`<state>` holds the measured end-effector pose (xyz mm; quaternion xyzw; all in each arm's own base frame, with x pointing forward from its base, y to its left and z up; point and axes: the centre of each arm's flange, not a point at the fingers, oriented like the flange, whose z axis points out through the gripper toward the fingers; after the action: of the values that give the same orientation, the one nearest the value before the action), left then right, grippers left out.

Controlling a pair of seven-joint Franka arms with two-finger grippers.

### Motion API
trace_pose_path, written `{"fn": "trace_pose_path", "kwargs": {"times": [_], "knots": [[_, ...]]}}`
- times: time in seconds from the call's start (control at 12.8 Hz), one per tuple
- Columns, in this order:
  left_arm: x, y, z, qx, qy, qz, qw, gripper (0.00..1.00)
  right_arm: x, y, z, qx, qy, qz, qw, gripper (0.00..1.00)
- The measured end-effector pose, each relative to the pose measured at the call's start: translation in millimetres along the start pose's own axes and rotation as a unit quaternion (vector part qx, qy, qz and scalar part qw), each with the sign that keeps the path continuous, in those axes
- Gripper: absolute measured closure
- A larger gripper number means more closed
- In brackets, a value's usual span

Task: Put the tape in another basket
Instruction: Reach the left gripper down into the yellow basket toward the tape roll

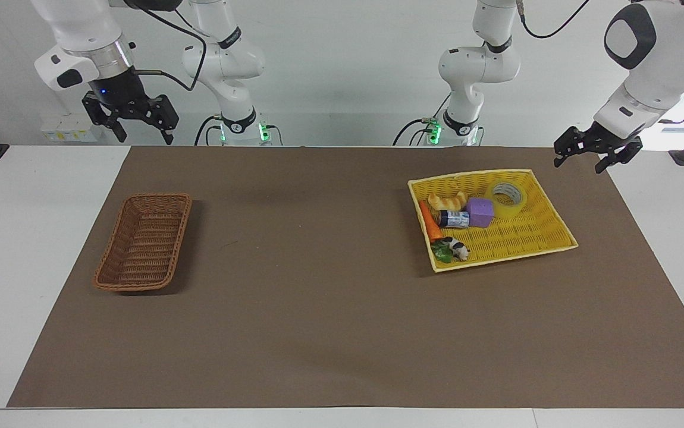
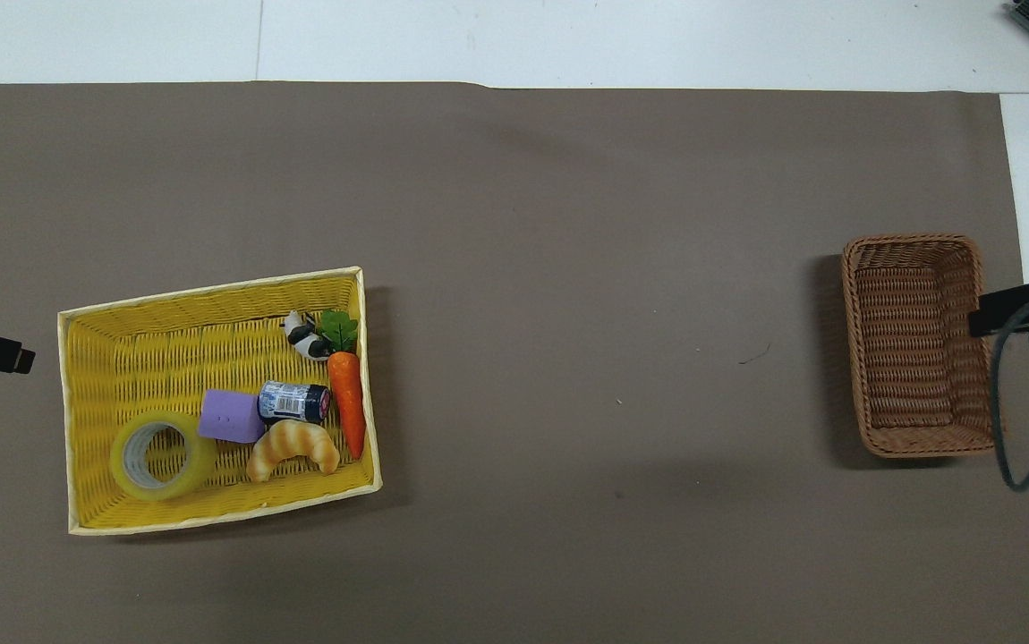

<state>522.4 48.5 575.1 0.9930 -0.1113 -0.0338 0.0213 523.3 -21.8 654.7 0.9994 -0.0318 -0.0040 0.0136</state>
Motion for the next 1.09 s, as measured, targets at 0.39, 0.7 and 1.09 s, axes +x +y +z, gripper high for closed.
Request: {"fn": "trace_pose_path", "kwargs": {"times": [0.39,0.7,1.09], "knots": [[0,-9,37,-0.001,-0.002,-0.008,1.000,0.00,0,0,0,0.000,0.000,0.000,1.000,0.00],[-2,-7,80,-0.006,-0.017,-0.006,1.000,0.08,0,0,0,0.000,0.000,0.000,1.000,0.00],[-12,6,161,-0.012,-0.045,0.010,0.999,0.19,0,0,0,0.000,0.000,0.000,1.000,0.00]]}}
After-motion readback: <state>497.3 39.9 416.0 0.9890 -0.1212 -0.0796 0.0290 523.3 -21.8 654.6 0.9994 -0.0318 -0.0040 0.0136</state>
